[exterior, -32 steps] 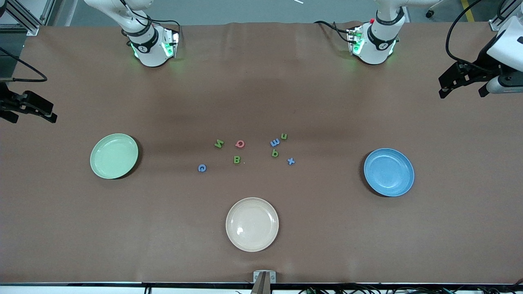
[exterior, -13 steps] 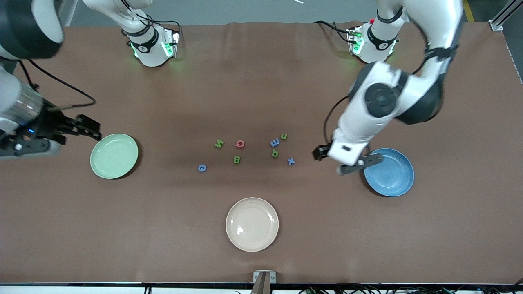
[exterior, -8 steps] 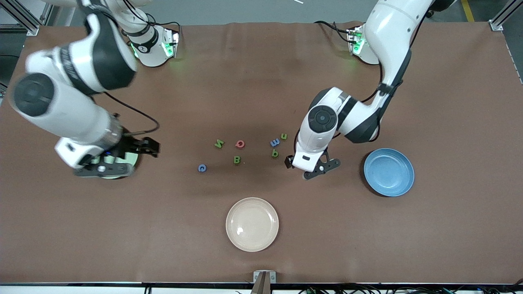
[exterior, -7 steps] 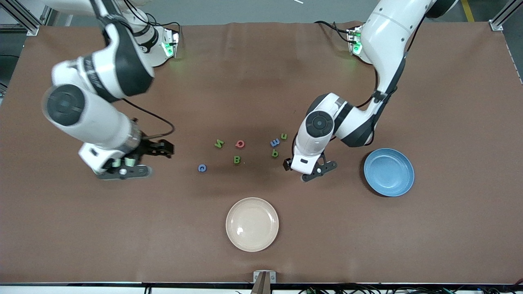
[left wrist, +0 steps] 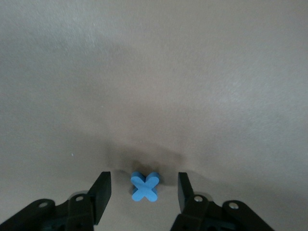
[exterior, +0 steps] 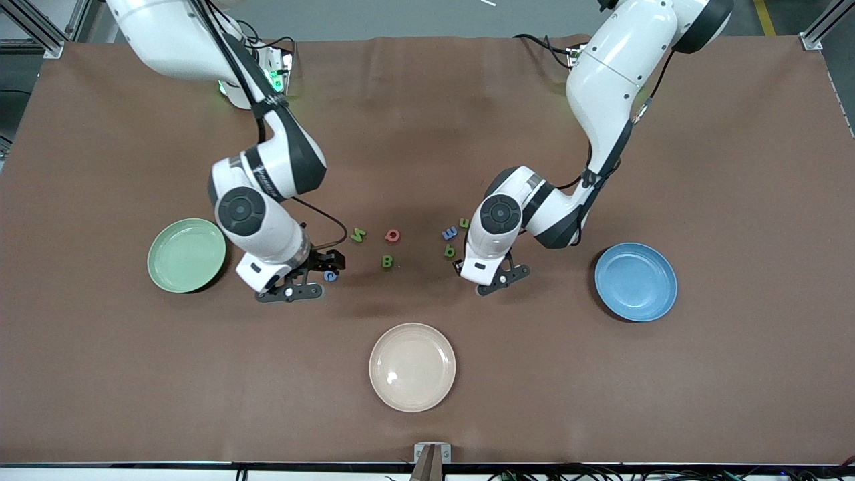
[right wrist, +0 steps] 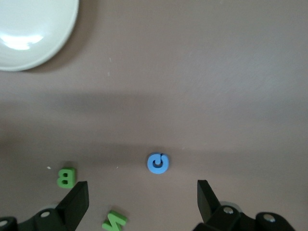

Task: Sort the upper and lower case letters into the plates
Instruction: 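Grasp the blue x with the left gripper while the right gripper grasps the c, then drop the x into the blue plate while the right gripper carries c to green plate, then grasp the green g with the left gripper while the right gripper releases c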

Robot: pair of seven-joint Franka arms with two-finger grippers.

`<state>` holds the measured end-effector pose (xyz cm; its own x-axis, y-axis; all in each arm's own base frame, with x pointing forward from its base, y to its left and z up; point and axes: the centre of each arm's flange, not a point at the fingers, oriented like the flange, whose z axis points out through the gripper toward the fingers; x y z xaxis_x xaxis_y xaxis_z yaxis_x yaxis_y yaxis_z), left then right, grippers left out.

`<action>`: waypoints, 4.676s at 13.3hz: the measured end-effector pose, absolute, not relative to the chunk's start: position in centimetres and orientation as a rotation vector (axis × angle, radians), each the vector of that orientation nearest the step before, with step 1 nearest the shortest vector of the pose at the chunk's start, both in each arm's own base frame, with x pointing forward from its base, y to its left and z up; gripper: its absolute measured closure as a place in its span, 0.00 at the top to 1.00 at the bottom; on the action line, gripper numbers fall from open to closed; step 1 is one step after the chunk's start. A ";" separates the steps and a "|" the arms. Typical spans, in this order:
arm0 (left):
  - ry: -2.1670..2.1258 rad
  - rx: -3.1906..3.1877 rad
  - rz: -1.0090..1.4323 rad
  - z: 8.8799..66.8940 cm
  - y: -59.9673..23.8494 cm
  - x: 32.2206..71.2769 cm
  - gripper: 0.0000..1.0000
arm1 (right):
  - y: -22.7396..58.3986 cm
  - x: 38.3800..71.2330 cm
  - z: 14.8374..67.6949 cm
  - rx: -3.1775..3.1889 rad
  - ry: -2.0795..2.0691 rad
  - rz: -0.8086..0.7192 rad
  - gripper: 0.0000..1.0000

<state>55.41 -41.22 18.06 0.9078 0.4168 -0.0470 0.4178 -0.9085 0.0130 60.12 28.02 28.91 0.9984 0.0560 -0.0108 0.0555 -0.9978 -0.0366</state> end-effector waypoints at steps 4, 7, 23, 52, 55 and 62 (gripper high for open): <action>0.684 3.045 -0.072 17.8 -41.5 55.1 0.48 | 28.9 58.4 24.8 -3.121 -0.064 0.083 1.00; 0.699 3.043 -0.074 17.7 -41.6 55.1 0.27 | 28.6 58.4 23.3 -3.129 -0.058 0.110 1.00; 0.999 3.114 -0.058 25.9 -10.4 66.5 0.27 | 27.4 59.0 18.3 -3.129 -0.024 0.073 0.77; 0.879 2.993 -0.031 18.3 -45.7 52.2 0.77 | -3.7 55.6 25.8 -3.099 -0.346 0.109 0.34; 0.856 2.996 -0.036 17.3 -46.5 51.4 0.74 | -7.9 53.8 24.0 -3.099 -0.410 0.032 0.34; 0.830 3.000 -0.033 17.5 -47.5 50.7 0.63 | -8.2 50.4 20.2 -3.103 -0.413 0.006 0.34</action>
<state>50.74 -47.50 17.46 0.8577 0.5134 -0.0280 0.5140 -0.8575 0.0224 50.44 -8.17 20.25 0.9651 0.2617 -0.0022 0.2617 -0.9651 -0.0112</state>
